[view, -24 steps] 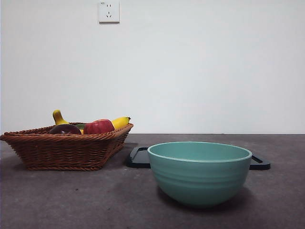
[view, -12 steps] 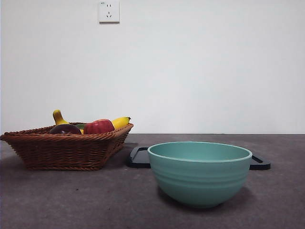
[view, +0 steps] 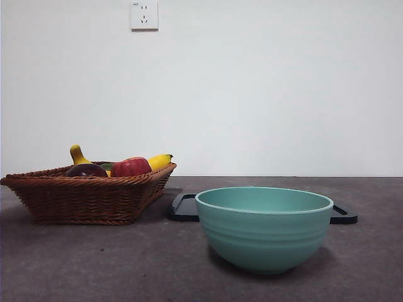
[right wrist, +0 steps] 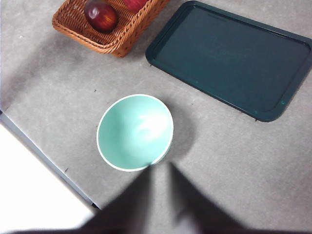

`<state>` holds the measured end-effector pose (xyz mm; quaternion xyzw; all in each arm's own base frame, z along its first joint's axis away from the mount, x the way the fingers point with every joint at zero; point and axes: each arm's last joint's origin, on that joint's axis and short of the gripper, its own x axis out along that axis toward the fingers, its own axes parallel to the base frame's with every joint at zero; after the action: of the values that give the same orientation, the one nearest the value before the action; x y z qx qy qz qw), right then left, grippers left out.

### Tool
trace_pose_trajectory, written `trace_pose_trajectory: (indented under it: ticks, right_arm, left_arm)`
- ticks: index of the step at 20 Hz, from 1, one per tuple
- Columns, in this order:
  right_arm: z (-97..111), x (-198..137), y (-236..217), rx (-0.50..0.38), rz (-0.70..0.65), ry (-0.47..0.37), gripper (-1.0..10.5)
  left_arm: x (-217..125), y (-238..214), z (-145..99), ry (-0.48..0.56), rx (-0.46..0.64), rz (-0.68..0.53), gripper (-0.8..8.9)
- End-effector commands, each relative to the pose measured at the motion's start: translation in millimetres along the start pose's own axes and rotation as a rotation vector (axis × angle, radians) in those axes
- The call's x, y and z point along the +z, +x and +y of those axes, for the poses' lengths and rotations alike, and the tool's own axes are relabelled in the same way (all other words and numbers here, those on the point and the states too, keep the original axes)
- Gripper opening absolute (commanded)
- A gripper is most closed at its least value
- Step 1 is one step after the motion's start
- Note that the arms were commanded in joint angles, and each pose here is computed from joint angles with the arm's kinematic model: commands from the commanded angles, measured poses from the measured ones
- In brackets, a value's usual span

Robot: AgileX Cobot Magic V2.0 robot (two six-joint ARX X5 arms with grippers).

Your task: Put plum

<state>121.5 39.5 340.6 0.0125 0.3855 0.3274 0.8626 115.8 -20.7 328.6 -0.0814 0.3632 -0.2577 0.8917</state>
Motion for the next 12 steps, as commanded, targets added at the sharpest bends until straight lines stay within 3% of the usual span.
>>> trace_pose_trajectory:
  ticks: [1, 3, 12]
  right_arm:
    - [1.5, 4.1, -2.2, 0.005, -0.014, 0.000, 3.7]
    - [1.5, 4.1, -2.2, 0.005, -0.014, 0.000, 3.9]
    - [1.5, 4.1, -2.2, 0.006, -0.014, 0.001, 3.9]
  left_arm:
    - [5.1, -3.7, -2.7, 0.027, -0.009, -0.021, 3.76]
    - [5.1, -3.7, -2.7, 0.026, -0.009, -0.021, 4.15]
    - [8.6, -0.3, -3.4, 0.015, -0.021, -0.020, 4.15]
